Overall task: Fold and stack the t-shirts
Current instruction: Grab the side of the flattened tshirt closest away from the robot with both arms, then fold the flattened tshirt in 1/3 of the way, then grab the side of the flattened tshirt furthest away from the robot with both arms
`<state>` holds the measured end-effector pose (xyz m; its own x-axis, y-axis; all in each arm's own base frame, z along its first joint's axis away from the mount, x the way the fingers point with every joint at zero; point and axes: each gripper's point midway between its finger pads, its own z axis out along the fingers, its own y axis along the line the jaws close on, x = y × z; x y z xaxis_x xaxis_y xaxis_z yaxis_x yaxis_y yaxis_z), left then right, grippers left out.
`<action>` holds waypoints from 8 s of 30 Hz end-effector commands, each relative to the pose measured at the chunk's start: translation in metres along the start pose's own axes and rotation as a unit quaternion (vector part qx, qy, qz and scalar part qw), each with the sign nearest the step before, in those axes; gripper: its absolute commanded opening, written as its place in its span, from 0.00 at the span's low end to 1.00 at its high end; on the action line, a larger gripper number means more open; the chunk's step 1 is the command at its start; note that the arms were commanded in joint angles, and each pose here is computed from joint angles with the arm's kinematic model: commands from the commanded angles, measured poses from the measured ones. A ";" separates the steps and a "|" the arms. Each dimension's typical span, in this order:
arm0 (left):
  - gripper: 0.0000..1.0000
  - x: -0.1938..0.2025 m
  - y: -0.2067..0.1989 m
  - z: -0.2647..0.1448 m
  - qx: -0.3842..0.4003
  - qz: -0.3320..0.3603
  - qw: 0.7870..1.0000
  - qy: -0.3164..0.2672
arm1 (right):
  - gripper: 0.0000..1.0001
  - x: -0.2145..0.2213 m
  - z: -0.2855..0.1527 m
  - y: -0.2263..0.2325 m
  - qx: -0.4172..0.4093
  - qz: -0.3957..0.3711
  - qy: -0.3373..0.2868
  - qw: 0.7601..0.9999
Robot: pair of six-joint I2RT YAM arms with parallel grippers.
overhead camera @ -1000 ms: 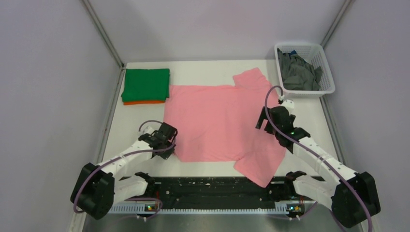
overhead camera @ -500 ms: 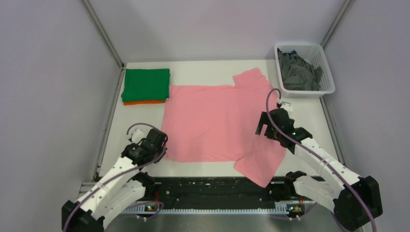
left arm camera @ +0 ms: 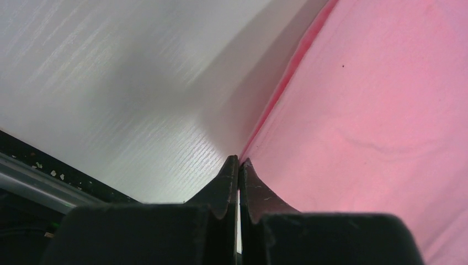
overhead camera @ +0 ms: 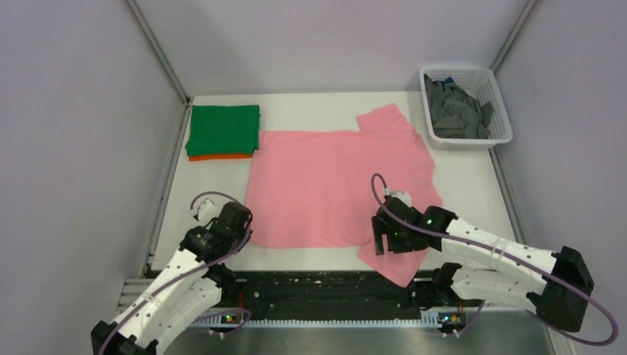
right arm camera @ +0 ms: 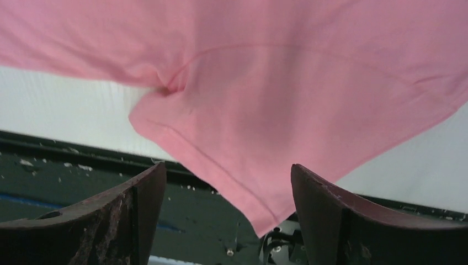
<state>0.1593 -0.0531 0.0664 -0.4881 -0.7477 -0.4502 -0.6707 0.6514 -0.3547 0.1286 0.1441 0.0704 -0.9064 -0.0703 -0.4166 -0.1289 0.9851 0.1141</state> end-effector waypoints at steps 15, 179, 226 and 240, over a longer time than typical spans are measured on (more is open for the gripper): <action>0.00 -0.006 -0.010 -0.001 0.007 0.011 1.000 -0.009 | 0.42 0.134 0.016 -0.014 0.014 -0.062 0.246 0.967; 0.64 -0.148 -0.151 0.140 -0.104 0.132 0.984 -0.054 | 0.99 -0.129 -0.025 -0.081 0.003 0.147 -0.307 0.940; 0.00 -0.102 -0.126 0.150 -0.126 0.139 0.980 0.065 | 0.91 -0.244 0.027 -0.062 0.063 0.100 -0.232 0.966; 0.00 -0.094 -0.137 0.150 -0.097 0.145 0.980 0.090 | 0.79 -0.375 0.144 -0.065 0.184 0.099 -0.189 0.959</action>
<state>0.3784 -0.0460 0.0227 -0.7485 -0.5584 -0.3576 -0.5906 0.8066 -0.0235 0.5165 0.1281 0.0942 -0.6715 0.1483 -0.7260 0.2269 0.9739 -0.0109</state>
